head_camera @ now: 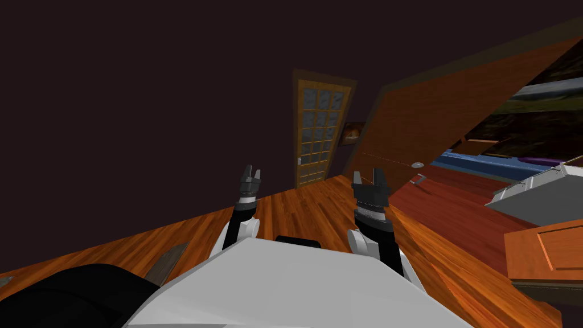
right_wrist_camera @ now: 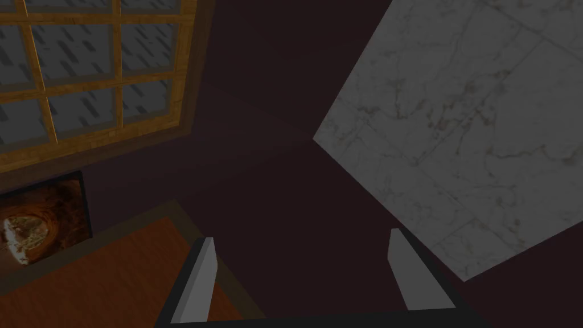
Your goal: Pull the door open
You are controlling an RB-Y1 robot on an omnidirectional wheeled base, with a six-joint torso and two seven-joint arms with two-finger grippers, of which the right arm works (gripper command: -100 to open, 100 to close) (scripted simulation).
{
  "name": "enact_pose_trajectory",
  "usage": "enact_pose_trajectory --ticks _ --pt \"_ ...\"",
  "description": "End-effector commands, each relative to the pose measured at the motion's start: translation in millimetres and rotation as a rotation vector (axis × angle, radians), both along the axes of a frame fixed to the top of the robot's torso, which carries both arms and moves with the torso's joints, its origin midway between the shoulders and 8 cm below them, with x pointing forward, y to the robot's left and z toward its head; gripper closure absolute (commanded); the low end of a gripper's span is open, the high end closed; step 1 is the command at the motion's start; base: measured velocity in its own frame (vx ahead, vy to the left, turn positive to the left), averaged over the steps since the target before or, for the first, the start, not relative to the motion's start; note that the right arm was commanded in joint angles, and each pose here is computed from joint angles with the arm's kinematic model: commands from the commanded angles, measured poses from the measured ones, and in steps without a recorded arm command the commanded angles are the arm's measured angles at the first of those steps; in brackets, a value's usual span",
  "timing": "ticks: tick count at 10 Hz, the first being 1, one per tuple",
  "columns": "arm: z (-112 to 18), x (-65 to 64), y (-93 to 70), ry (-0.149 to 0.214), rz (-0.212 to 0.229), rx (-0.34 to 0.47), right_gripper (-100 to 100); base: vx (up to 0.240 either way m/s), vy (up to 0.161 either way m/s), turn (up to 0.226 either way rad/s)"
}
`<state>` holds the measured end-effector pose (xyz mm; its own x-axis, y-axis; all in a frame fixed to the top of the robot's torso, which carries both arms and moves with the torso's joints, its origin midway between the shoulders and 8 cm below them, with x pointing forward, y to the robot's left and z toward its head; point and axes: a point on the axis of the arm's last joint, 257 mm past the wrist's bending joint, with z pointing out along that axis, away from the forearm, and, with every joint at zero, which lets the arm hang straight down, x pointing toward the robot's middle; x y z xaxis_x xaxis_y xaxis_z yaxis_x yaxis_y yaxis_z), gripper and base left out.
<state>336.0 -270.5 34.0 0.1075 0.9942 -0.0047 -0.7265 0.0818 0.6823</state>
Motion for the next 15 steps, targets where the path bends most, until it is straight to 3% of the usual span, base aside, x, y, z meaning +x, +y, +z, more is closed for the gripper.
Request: enact_pose_trajectory --ticks 1,4,15 --pt "-10.3 6.7 0.4 0.023 -0.021 -0.041 -100 0.083 0.037 0.054" --pt "-22.8 14.4 0.3 0.05 -0.047 -0.089 -100 0.101 -0.003 0.051" --pt "-91.6 50.8 -7.6 0.185 -0.195 -0.339 -100 0.096 -0.001 0.055"
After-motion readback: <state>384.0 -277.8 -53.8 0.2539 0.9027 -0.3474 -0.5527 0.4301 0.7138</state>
